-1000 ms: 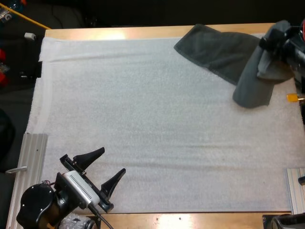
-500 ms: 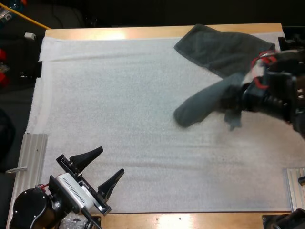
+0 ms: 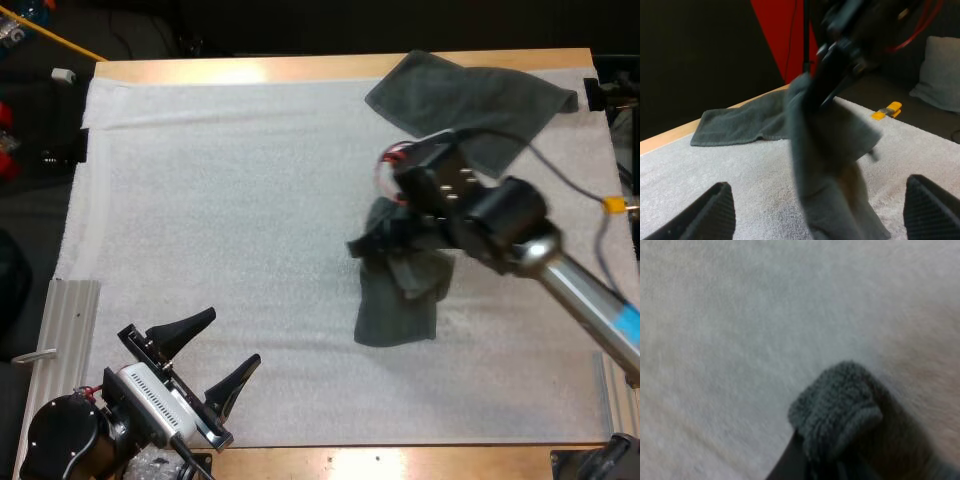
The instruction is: Pick towel from pile, fold and stack
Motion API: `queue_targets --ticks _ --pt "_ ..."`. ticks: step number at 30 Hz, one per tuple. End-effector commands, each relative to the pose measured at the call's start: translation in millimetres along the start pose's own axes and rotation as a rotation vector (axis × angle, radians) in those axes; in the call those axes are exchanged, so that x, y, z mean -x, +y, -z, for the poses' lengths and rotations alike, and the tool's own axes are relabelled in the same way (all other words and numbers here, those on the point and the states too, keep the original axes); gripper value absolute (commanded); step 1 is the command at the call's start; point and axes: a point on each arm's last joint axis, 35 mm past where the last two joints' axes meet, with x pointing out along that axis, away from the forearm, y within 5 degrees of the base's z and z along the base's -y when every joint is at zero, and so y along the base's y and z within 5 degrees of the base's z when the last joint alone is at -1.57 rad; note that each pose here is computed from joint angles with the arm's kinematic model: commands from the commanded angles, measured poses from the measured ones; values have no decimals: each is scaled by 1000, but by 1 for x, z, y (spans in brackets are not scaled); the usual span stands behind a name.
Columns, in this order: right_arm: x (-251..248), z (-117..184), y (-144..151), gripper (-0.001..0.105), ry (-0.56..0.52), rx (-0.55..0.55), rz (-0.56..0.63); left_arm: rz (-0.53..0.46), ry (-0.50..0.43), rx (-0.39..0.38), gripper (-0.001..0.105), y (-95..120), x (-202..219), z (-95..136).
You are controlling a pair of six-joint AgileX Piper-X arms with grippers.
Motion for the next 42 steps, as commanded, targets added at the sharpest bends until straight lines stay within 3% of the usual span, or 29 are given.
queue_targets --ticks 1,3,8,10,14,20,27,31,34,42 --pt "-3 -7 6 3 -45 -16 -5 19 -17 -5 69 -2 1 -4" --pt "-14 -12 17 15 -65 -19 -26 19 -17 -5 69 -2 1 -4" --pt "-29 -20 45 69 -135 46 -83 19 -17 -5 69 -2 1 -4" --pt "-29 -20 48 75 -134 52 -80 19 -17 -5 69 -2 1 -4" --pt "-30 -7 44 75 -21 59 -11 19 -17 -5 69 -2 1 -4" --pt "-28 15 37 75 190 176 113 19 -17 -5 69 -2 1 -4" --pt "-31 28 25 71 286 205 176 18 -12 -1 69 -2 1 -3" --pt "-46 46 4 71 357 101 200 17 -7 2 69 -2 1 -3" --pt "-58 61 -11 71 400 31 135 17 -7 2 69 -2 1 -3" --pt "-89 90 -26 71 372 -163 11 12 9 13 69 -2 1 -1"
